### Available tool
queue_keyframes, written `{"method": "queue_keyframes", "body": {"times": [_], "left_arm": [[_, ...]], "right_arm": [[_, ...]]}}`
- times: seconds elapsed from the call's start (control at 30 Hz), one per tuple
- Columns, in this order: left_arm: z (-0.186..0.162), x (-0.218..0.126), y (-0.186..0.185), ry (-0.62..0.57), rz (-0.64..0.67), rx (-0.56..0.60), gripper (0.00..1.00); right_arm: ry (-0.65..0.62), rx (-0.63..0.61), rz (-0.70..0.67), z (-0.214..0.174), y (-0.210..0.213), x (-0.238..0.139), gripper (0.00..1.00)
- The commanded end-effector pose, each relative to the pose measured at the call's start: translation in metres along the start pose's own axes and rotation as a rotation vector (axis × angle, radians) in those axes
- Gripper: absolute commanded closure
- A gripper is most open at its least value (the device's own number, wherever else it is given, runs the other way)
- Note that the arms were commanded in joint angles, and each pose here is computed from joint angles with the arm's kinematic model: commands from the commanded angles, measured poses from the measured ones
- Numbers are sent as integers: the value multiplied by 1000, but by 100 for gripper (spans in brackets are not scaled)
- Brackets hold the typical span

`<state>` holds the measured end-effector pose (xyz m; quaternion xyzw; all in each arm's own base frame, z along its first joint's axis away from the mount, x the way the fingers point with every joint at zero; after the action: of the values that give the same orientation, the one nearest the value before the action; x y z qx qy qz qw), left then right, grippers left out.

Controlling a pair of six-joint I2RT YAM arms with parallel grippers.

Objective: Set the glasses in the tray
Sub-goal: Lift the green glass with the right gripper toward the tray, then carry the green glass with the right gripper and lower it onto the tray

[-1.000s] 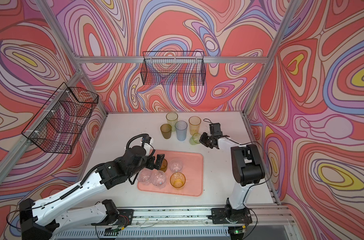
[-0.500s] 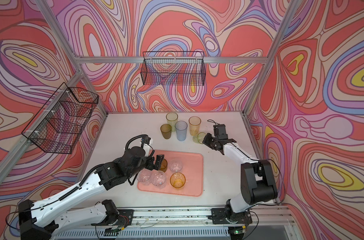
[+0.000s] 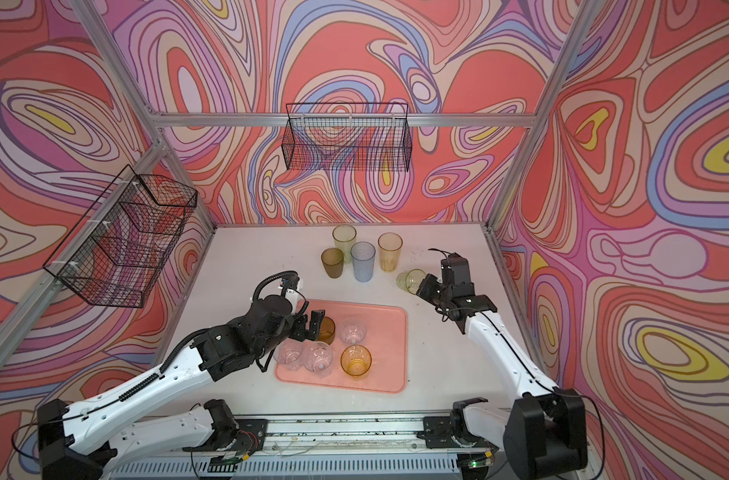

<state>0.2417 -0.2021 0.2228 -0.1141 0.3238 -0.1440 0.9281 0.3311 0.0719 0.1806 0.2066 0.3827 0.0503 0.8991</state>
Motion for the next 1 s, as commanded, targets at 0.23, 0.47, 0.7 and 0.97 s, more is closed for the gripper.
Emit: {"method": "queue_keyframes", "body": {"times": [0.23,0.47,0.7,0.97], "left_arm": [[-16,-5,19,36,58,-13,0],[-19,-6,24,73,113,-31,0],[-18,-3,20,77,99,-44,0],[-17,0,14,81,77,-29,0]], "right_arm": [[60,-31,-55,-21,-8,-28,100],[113,-49,-78,-37,-12,-44,100],[131,-51,-77,-47,-11,-55,100],[153,-59,-66,-57,-6,-56,100]]}}
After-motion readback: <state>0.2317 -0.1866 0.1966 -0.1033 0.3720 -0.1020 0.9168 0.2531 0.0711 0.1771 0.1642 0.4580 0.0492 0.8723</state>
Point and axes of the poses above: each gripper's point midway between its finger pads, its own x axis out along the fingers, its own y axis along the line the jaws close on, z = x × y, the point moved 1 cm from there along -x, back along the fingers, and after that the axes turned 12 degrees about -x, right-handed, at the moved point
